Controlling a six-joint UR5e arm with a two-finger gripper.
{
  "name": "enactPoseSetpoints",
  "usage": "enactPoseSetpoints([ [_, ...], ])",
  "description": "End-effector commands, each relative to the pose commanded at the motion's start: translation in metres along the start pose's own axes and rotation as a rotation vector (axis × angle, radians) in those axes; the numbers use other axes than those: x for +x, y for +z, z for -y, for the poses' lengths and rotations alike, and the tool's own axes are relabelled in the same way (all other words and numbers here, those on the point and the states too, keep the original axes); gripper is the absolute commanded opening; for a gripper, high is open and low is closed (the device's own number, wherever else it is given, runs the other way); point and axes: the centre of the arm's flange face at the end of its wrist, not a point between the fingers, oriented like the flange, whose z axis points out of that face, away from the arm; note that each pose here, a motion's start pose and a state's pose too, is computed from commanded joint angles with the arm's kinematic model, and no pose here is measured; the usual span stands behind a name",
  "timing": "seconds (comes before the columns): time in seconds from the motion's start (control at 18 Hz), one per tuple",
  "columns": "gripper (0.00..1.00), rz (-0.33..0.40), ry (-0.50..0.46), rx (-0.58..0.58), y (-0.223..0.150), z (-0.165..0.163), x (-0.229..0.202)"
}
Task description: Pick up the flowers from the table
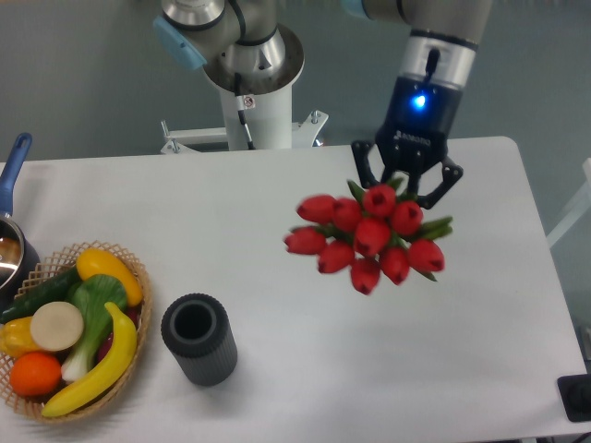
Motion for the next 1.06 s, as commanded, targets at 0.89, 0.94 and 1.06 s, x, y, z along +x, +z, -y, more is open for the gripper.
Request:
enactPoseSetpoints([
  [0.89,0.28,-0.116,-0.037,0.162,0.0019,0.0090,0.0099],
  [0.94,0.28,-0.118,-0.037,0.166,0.0018,0.0094,0.0102],
  [1.06,0.28,-0.119,-0.038,0.165,0.0020,0.0087,0.0109],
])
